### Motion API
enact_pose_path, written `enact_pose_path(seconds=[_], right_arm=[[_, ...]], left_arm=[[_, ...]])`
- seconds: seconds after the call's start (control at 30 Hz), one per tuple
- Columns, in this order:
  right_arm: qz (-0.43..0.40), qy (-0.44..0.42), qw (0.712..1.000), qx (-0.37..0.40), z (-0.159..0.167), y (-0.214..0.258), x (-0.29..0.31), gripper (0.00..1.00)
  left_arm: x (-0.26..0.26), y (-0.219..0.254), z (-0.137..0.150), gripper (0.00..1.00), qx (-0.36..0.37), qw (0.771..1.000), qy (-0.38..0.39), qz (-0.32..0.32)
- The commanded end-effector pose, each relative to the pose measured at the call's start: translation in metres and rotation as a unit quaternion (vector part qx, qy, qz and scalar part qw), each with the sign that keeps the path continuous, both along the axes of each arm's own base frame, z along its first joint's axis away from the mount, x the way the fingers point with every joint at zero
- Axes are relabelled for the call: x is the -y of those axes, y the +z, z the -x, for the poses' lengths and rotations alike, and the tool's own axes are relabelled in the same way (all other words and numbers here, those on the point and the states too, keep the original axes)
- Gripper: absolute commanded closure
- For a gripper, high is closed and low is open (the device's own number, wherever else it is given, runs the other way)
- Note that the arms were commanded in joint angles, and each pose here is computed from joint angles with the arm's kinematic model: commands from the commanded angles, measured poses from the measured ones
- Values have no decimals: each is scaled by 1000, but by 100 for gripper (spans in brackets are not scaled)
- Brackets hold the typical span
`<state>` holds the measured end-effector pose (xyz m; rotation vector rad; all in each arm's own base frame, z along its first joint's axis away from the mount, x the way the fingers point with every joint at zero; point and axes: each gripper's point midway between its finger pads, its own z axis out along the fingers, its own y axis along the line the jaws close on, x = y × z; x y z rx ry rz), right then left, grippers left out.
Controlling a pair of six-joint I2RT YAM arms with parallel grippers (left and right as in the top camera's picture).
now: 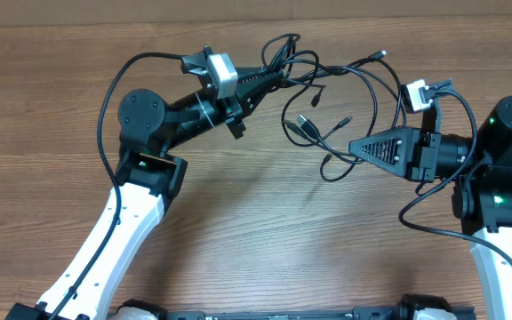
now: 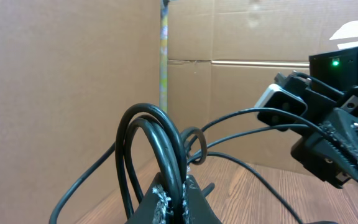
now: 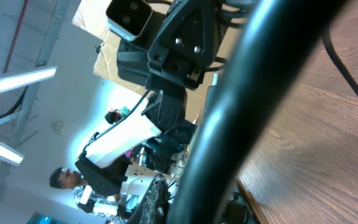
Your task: Untangle cables
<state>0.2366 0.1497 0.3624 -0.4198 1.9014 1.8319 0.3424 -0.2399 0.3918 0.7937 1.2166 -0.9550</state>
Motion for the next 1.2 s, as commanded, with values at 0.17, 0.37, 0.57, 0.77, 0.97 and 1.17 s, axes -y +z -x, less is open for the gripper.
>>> enact_pose_path(seconds=[0.17, 0.37, 0.57, 0.77, 0.97, 1.17], right_arm=[[-2, 21, 1000, 13, 7, 6, -2, 90], [0, 9, 1000, 14, 3, 5, -1, 0], [5, -17, 1000, 13, -6, 3, 0, 0], [11, -55, 998, 12, -18, 1, 2, 0], [21, -106, 994, 13, -36, -2, 7, 0], [31, -126, 991, 34, -42, -4, 10, 0]], left_arm=[[-17, 10, -12, 96, 6, 999, 35, 10], [-24, 8, -17, 96, -16, 999, 39, 16], [-23, -3, -20, 96, -45, 998, 40, 7], [-22, -17, -21, 96, -80, 996, 37, -3], [-4, -26, 2, 96, -134, 990, -41, -7], [21, -28, 26, 96, -171, 980, -99, -5]])
